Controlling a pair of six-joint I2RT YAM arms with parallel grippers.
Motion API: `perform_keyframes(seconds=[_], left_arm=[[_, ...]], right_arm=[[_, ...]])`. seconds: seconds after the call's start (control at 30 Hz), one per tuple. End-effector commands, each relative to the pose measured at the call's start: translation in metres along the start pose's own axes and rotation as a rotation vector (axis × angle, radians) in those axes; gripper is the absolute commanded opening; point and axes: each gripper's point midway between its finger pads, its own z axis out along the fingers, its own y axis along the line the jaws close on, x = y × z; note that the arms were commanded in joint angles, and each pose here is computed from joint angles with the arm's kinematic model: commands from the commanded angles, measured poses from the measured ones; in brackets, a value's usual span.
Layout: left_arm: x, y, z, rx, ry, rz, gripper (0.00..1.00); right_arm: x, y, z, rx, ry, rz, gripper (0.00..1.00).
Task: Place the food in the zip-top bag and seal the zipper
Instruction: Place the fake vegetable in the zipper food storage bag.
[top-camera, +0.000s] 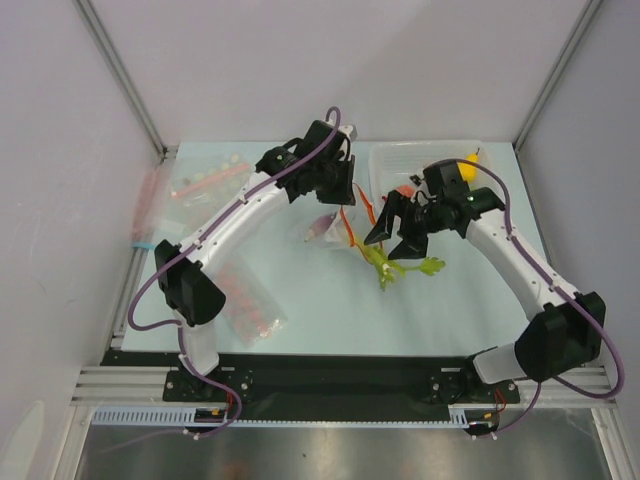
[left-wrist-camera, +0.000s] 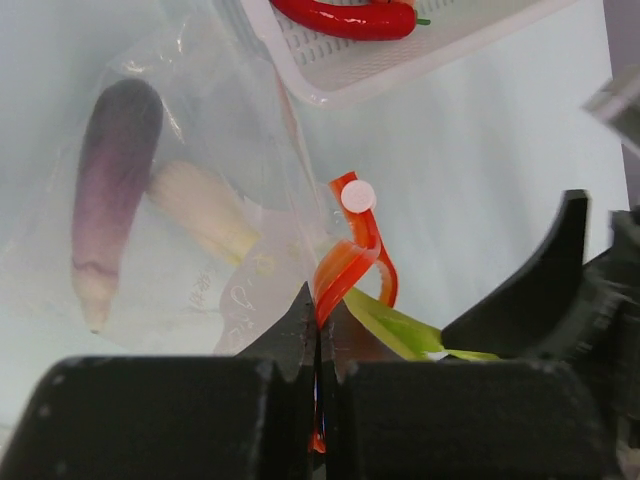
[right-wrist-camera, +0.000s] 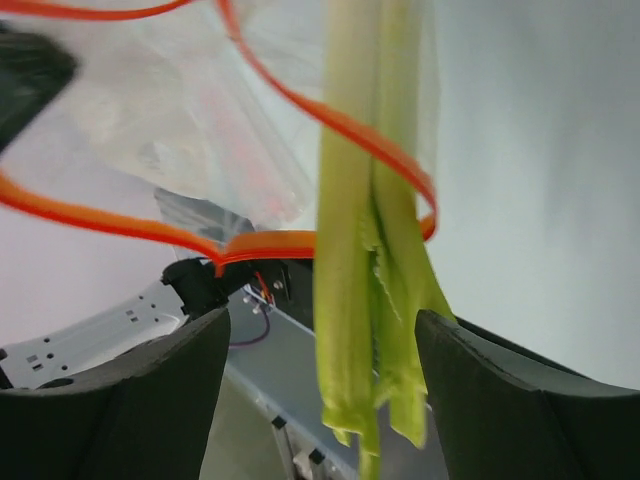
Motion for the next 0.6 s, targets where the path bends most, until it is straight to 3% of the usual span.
perform_keyframes(seconds=[0.0, 0.43, 0.47, 0.53, 0.57], left_arm=[[-0.02, -0.017, -0.015, 0.062, -0.082, 0.02, 0.0], [-0.016, -0.021, -0.012, 0.055, -0.076, 0.006, 0.0], [-0.017, -0.022, -0.012, 0.056, -0.077, 0.006, 0.0], [-0.015, -0.023, -0.012, 0.055, -0.074, 0.006, 0.0], [-0.015, -0.024, -0.012, 0.053, -0.075, 0.006, 0.0]], right_arm=[[0.016, -0.002, 0.004, 0.002, 0.114, 0.025, 0.8], [0.038, -0.021, 0.022, 0.011, 0.251, 0.09, 0.8], [0.038, -0.022, 0.023, 0.012, 0.255, 0.091, 0.76], [0.037, -0.021, 0.022, 0.004, 0.256, 0.092, 0.55], [0.037, -0.02, 0.02, -0.001, 0.254, 0.094, 0.36]])
